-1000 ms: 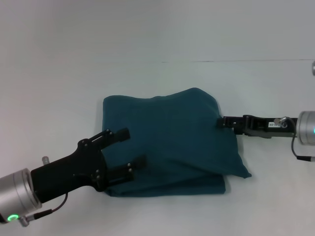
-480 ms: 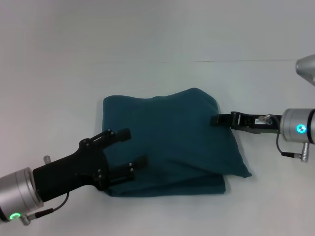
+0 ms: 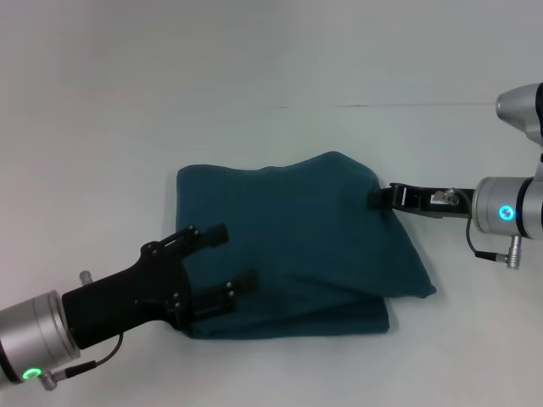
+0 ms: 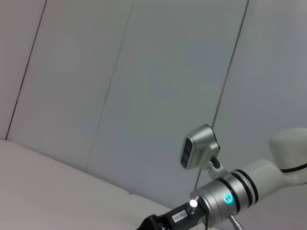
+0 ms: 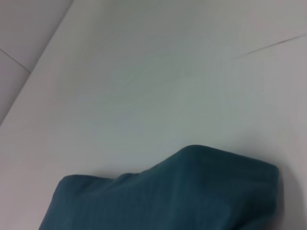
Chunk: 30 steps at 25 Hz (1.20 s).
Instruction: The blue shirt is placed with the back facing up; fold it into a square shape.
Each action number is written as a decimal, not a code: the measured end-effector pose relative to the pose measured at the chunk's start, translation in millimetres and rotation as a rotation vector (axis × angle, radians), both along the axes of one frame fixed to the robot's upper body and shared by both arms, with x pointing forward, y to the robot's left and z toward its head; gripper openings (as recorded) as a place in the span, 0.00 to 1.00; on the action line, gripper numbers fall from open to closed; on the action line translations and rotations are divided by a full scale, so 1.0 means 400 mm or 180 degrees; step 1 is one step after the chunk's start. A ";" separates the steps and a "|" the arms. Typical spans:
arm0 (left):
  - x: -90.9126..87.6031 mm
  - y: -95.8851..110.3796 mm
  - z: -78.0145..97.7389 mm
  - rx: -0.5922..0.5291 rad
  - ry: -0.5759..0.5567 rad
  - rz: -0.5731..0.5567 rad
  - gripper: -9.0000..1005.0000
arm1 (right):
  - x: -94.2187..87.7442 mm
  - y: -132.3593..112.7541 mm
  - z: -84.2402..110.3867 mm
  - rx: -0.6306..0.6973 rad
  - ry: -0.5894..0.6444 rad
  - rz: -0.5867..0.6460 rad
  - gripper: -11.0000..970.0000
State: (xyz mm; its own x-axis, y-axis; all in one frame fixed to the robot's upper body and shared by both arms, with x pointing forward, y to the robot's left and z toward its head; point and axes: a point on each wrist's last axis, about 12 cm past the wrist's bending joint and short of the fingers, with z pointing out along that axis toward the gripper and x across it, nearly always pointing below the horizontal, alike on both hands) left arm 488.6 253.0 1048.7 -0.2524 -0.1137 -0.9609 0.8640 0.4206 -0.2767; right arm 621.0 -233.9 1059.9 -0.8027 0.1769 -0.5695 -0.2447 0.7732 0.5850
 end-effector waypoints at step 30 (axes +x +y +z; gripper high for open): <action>0.020 -0.012 -0.001 0.0017 0.0038 0.0055 0.87 | 0.033 0.024 0.023 -0.0177 -0.0199 0.0078 0.10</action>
State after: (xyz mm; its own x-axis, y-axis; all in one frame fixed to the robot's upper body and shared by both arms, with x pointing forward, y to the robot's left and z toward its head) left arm 496.4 248.1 1048.4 -0.2618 -0.1131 -0.9585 0.8532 0.4370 -0.2846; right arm 634.3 -224.1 1069.2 -0.7690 0.1241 -0.6270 -0.2987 0.7975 0.5242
